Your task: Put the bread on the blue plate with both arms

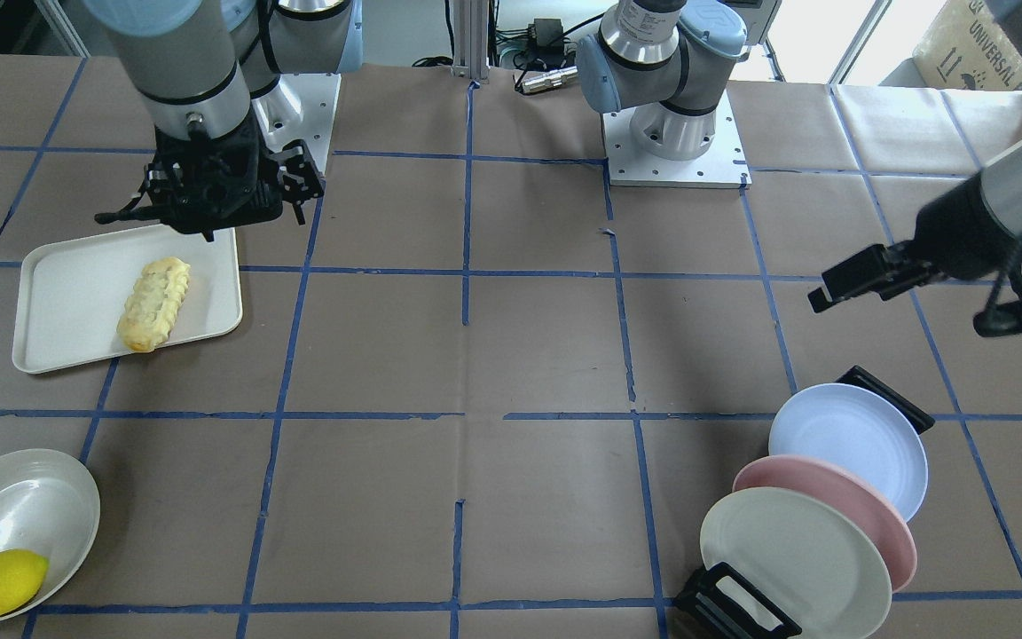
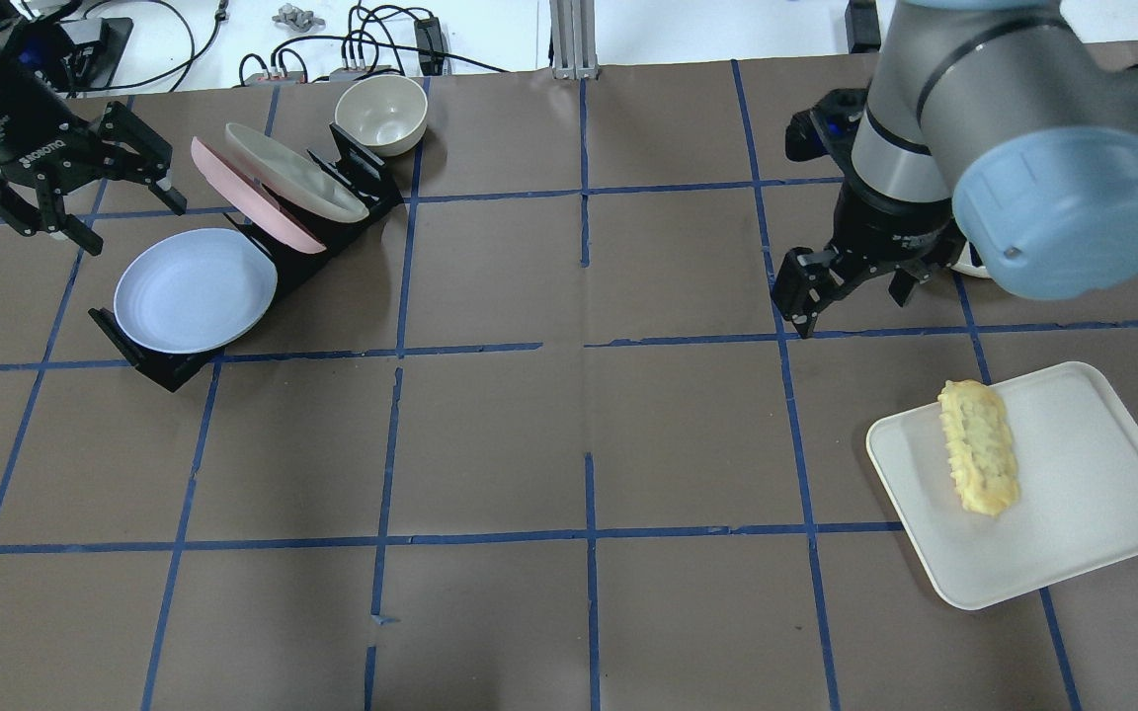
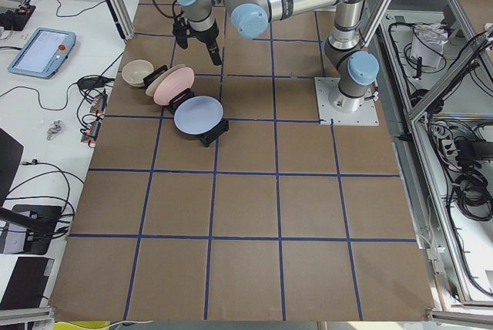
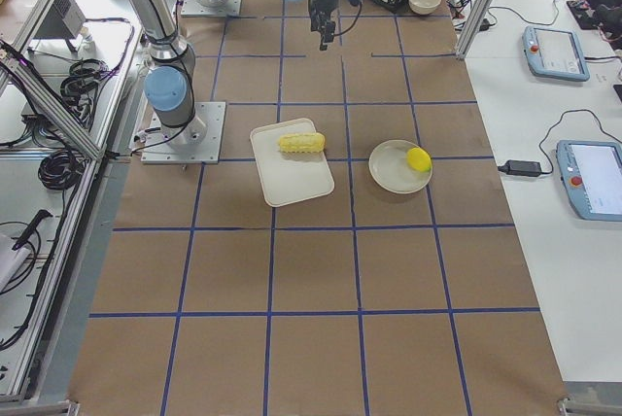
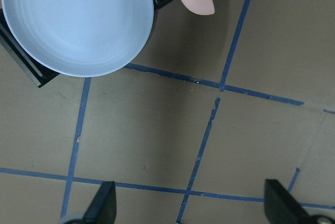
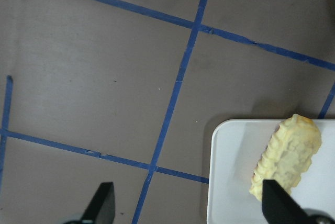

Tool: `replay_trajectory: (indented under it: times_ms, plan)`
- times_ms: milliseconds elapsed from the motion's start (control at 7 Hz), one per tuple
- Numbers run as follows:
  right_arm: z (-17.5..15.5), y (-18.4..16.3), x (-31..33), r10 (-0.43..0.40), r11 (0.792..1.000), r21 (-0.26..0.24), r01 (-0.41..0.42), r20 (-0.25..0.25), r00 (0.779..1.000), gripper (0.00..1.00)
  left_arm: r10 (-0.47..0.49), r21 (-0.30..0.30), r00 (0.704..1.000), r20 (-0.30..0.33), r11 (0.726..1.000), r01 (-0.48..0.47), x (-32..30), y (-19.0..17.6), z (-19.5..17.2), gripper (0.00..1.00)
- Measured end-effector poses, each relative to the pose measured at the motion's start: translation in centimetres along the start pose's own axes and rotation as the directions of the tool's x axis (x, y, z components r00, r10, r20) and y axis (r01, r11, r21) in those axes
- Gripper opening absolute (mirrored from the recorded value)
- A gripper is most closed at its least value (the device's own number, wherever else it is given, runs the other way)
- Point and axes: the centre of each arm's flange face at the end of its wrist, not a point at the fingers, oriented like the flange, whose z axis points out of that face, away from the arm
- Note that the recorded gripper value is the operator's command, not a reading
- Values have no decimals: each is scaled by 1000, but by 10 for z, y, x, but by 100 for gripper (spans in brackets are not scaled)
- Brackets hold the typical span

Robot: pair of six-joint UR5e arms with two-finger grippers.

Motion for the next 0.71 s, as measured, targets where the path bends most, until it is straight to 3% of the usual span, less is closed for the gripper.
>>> replay_trajectory:
  times_ms: [143,286,571,714]
  plan:
    - [48,8,33,10,1000,8,-10,11,1000,99,20,-16,1000,-20,1000,-20,-33,-36,7,100]
    - [95,21,64,-9,999,48,9,3,1000,99,51,-25,998,-37,998,-52,-73,-74,15,100]
    - [148,48,107,-22,991,129,27,-41,999,99,137,-57,987,-80,988,-142,-146,-140,55,97]
    - [166,54,127,-1,991,134,7,-44,999,99,163,-80,982,-99,982,-171,-159,-159,77,93]
